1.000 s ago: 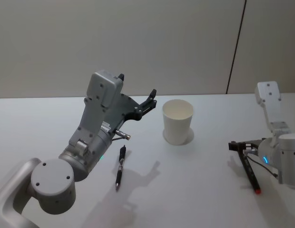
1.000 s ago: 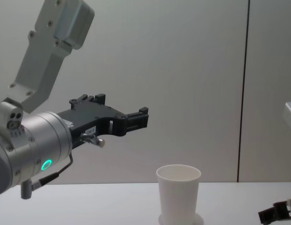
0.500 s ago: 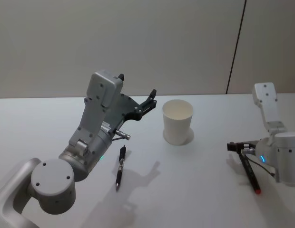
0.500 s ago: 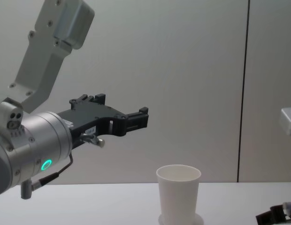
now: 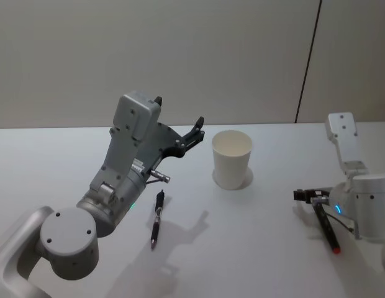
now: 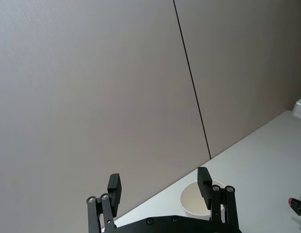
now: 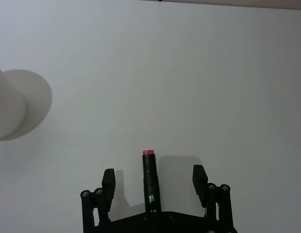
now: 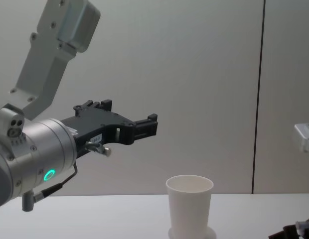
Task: Place the pen into the pen holder.
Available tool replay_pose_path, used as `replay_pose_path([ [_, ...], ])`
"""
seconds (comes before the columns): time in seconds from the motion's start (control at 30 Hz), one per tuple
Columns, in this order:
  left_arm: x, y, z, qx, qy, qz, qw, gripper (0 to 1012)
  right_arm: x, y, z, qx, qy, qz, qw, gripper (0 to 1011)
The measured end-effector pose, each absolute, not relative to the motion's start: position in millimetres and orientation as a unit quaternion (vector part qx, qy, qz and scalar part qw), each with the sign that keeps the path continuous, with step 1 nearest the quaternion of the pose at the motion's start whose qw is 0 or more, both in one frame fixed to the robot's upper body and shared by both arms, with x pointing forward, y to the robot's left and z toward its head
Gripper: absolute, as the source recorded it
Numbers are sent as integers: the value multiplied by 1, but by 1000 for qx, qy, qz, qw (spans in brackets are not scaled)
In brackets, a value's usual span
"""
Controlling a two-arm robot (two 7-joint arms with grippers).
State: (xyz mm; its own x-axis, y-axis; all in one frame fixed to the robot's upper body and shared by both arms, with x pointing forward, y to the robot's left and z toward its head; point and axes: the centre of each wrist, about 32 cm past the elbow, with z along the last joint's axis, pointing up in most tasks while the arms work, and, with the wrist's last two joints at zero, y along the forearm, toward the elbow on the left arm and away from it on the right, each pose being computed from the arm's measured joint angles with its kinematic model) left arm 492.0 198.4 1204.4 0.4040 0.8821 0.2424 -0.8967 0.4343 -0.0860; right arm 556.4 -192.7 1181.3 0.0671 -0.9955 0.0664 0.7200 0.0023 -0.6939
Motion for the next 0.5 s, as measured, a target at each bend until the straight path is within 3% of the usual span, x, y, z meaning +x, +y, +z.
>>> replay_pose_path([
  [0.33,492,198,1204,29,-126,531,837,1000,560,-192,1176,-294,241,-641,667,999],
  [0.5,492,198,1204,29,-126,531,837,1000,561,-192,1174,-293,246,-640,667,907],
])
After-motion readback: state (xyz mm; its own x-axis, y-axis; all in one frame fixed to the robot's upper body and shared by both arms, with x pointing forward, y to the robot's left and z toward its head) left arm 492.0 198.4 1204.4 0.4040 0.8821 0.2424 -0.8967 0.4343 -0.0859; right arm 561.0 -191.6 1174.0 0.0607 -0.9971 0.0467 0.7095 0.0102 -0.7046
